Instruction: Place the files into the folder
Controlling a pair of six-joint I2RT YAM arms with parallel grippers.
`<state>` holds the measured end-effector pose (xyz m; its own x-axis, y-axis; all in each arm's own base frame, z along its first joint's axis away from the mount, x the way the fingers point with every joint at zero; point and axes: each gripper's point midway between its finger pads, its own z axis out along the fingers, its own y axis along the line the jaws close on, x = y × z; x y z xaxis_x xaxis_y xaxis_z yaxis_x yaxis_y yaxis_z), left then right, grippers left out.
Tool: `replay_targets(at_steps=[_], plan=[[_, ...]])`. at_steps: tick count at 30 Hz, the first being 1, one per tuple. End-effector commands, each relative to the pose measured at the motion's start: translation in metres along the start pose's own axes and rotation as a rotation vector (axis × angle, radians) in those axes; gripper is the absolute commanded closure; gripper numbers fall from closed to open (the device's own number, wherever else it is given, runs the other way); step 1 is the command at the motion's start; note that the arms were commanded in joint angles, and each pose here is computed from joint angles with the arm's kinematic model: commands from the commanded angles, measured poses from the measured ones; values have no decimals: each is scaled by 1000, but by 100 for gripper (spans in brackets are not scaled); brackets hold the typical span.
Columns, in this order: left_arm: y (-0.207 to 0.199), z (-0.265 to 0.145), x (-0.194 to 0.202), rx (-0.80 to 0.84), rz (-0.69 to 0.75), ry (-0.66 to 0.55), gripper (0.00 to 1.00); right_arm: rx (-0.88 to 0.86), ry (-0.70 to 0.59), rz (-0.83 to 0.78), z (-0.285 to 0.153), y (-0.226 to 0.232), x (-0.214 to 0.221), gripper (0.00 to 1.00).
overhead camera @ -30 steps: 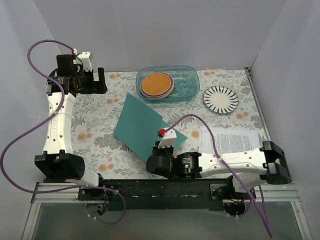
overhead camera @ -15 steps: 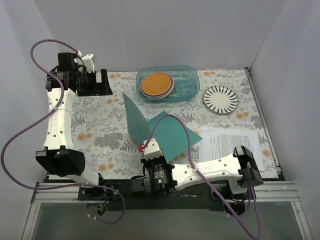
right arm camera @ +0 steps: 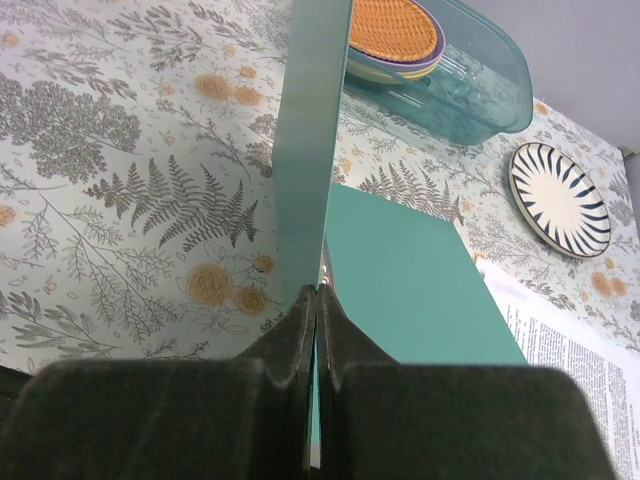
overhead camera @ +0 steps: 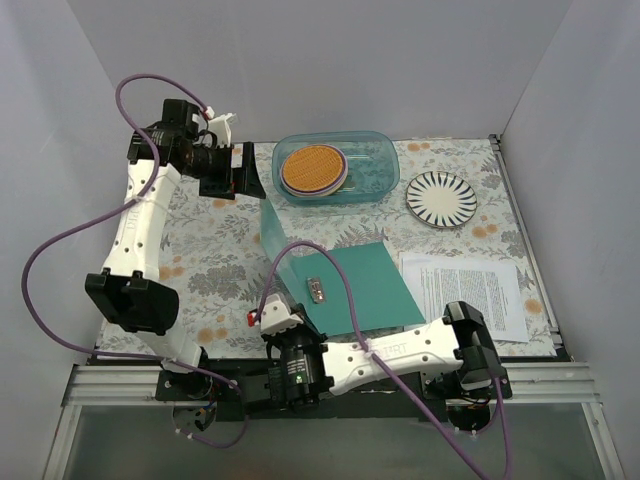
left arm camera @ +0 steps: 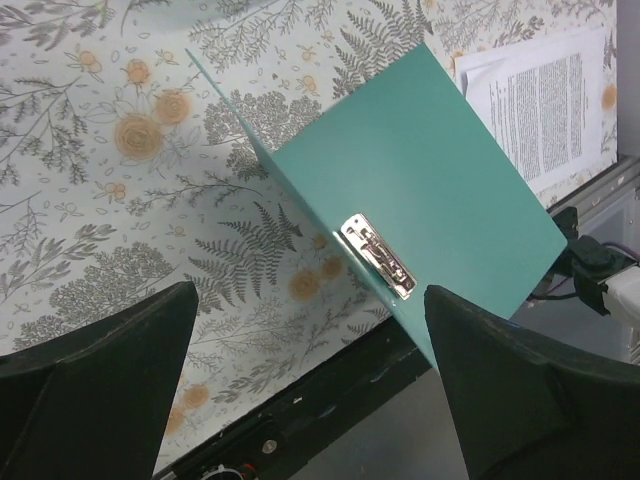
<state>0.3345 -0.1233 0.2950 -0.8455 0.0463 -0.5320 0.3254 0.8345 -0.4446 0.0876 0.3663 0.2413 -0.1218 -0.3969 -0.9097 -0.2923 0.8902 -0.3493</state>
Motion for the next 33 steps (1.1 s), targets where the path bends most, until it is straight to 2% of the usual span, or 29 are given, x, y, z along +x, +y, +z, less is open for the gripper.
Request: replay_targets(at_steps=[1,7,17,19,21,22,23,26,27,28,31,33], plan=[[-3,8,7,19,-34,48,2,32,-62,-36,1,-1,-12,99],[4,22,21,26,-43,105,2,35,-36,-50,6,3,2,99],[3,38,34,66,-38,117,2,71,-10,-106,21,10,13,99],[6,37,35,52,-29,105,14,78,3,-109,25,12,18,99],[12,41,41,28,-27,106,27,78,6,-104,28,16,21,89],[12,40,43,24,-27,104,38,76,11,-108,29,19,24,83],[15,41,44,15,-23,100,42,72,12,-98,29,23,25,68],[22,46,52,-10,-29,103,55,63,21,-95,32,33,30,40],[24,48,56,-14,-34,108,60,61,24,-97,32,34,31,38],[25,49,56,-15,-34,105,70,56,31,-102,32,38,34,36],[33,53,59,-49,-40,107,86,45,48,-97,31,41,37,30],[42,55,61,-94,-42,104,91,33,50,-85,27,40,35,29]])
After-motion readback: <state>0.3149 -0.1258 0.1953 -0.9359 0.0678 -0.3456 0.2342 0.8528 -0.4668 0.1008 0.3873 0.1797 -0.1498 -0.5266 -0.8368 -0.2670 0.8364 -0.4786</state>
